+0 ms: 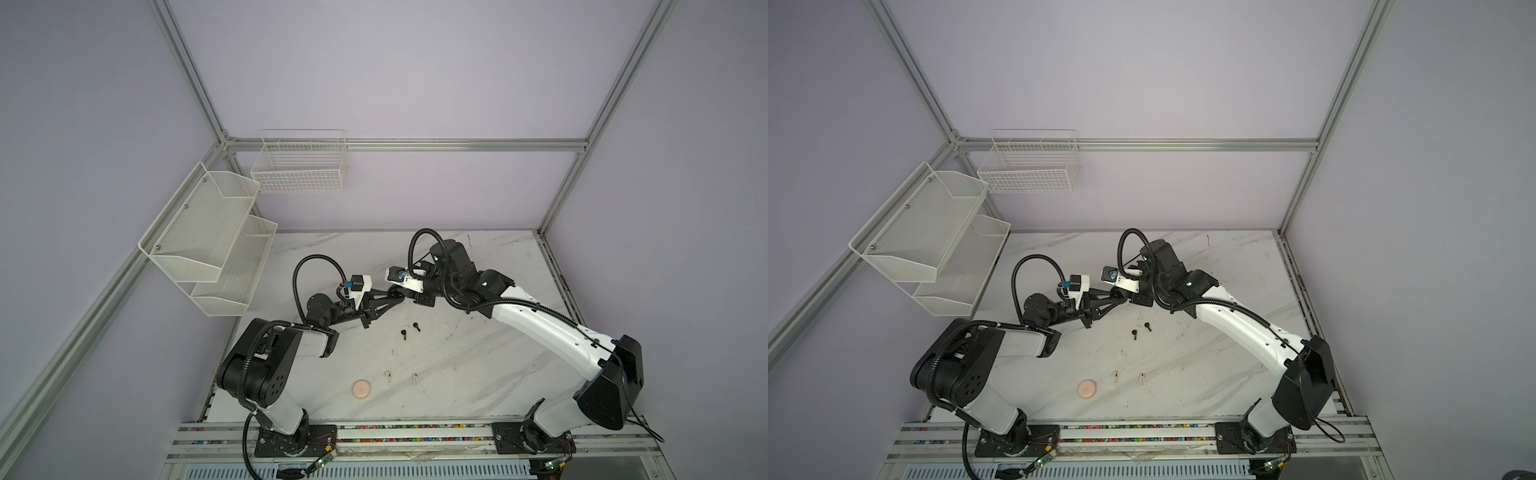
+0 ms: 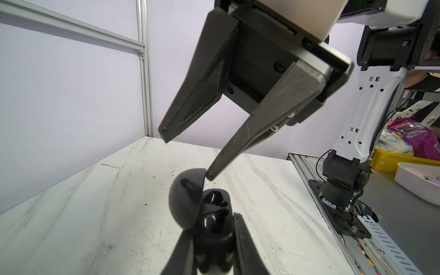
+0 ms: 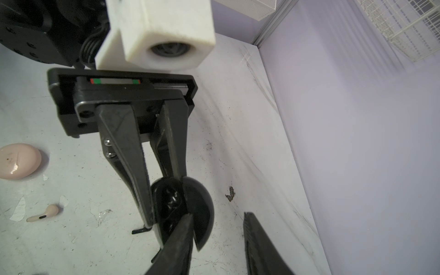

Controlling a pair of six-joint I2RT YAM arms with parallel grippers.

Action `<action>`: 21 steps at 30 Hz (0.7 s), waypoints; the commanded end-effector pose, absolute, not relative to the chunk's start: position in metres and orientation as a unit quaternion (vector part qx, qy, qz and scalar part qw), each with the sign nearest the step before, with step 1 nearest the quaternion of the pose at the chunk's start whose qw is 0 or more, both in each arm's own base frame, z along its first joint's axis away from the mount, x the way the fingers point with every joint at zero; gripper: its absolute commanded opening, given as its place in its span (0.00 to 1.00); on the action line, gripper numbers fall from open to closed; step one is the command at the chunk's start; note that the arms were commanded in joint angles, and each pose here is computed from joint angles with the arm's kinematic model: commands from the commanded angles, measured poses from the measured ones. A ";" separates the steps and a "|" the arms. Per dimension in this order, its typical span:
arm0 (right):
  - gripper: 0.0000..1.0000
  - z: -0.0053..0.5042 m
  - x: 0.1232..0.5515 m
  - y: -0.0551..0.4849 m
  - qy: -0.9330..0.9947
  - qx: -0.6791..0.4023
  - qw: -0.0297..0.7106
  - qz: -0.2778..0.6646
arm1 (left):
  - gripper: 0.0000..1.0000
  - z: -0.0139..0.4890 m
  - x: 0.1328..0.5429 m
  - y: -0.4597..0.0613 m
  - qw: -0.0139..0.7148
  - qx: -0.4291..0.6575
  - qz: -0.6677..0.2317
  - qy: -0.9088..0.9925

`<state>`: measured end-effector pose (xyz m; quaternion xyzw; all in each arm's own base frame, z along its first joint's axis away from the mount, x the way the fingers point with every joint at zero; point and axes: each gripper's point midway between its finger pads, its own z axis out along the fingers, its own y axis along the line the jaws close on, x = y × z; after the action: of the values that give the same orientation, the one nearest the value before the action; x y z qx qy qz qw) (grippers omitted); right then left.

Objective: Insert wireless bluetooth earbuds into charging case
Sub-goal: Open the charging case.

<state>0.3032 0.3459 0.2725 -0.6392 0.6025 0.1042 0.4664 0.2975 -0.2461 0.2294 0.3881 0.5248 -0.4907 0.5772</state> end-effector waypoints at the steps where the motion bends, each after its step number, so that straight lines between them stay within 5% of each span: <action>1: 0.39 0.282 0.314 0.346 0.603 -0.631 0.479 0.095 | 0.00 0.237 0.282 -0.245 0.592 0.405 -0.485 0.501; 10: 0.40 0.283 0.316 0.347 0.610 -0.623 0.478 0.104 | 0.00 0.237 0.275 -0.243 0.597 0.398 -0.480 0.504; 21: 0.52 0.351 0.294 0.325 0.646 -0.513 0.538 0.173 | 0.00 0.236 0.277 -0.241 0.601 0.392 -0.477 0.508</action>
<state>0.2971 0.3300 0.3302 -0.5705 0.6207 0.1332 0.5211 0.2874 -0.2439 0.2235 0.3766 0.5356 -0.4873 0.5778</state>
